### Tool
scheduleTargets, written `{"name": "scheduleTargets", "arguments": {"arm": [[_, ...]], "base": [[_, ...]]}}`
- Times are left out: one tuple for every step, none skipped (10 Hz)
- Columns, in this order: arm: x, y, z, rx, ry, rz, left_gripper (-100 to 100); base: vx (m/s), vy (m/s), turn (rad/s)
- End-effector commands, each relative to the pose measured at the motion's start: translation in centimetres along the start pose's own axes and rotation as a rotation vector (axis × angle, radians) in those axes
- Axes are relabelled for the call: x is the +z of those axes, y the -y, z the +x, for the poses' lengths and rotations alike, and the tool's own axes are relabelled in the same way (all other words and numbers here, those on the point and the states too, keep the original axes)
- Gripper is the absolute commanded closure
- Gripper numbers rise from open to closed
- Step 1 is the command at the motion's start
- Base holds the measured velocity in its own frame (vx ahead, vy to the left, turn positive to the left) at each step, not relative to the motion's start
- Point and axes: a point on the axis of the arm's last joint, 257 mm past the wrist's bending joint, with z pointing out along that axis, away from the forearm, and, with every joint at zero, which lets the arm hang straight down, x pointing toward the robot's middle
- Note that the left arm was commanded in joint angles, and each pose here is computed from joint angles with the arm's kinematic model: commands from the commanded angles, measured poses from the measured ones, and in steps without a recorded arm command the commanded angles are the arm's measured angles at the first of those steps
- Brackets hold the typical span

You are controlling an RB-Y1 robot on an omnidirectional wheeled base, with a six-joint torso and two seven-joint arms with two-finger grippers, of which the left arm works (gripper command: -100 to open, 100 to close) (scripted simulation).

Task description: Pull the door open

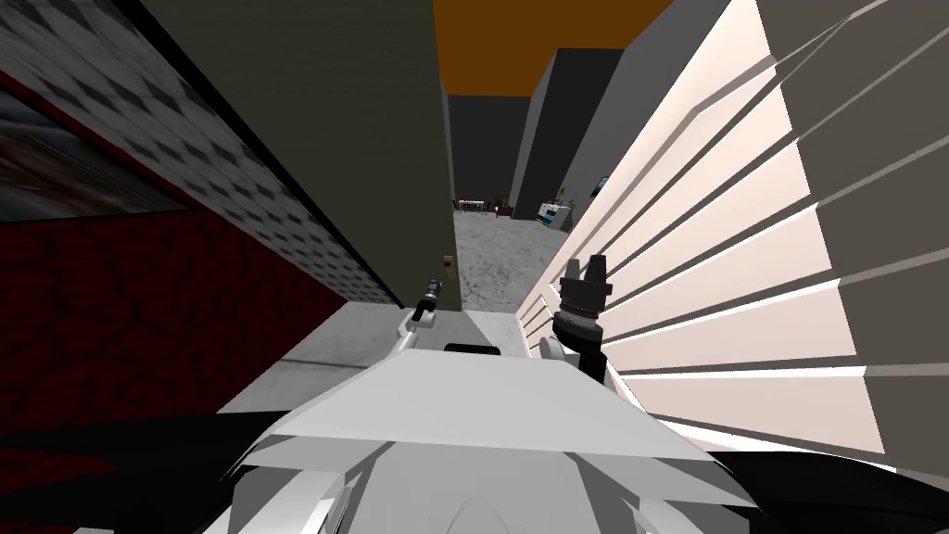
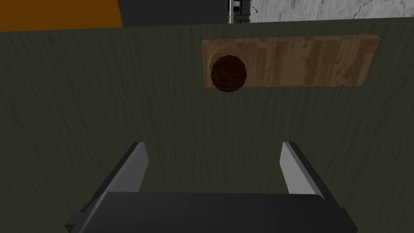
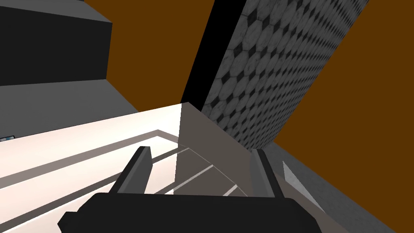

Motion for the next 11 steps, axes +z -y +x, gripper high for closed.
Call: {"name": "scheduleTargets", "arguments": {"arm": [[0.21, -0.9, -0.2, -0.004, 0.001, -0.021, -100], [0.07, -0.4, -0.1, -0.002, 0.001, -0.011, -100], [-0.16, -0.8, -2.2, -0.002, 0.023, -0.017, -100], [-0.25, -0.8, -3.0, -0.002, 0.031, -0.018, -100], [-0.48, -1.0, -4.8, -0.001, 0.049, -0.019, -100], [-0.75, -1.1, -6.6, -0.001, 0.069, -0.02, -100], [-1.02, -1.1, -8.4, 0.0, 0.088, -0.02, -100], [-1.02, -1.1, -8.4, 0.0, 0.088, -0.02, -100], [-1.16, -1.0, -9.3, 0.0, 0.097, -0.019, -100], [-1.4, -1.0, -10.7, 0.0, 0.112, -0.018, -100], [-1.62, -0.9, -12.0, 0.001, 0.126, -0.017, -100]], "base": [[0.194, 0.007, -0.041], [0.09, 0.005, -0.008], [0.126, -0.055, -0.147], [0.19, -0.097, -0.152], [0.213, -0.082, -0.162], [0.201, -0.074, -0.228], [0.212, -0.058, -0.176], [0.131, -0.026, -0.034], [0.06, -0.014, -0.047], [0.089, -0.014, -0.144], [0.182, -0.015, -0.152]]}}
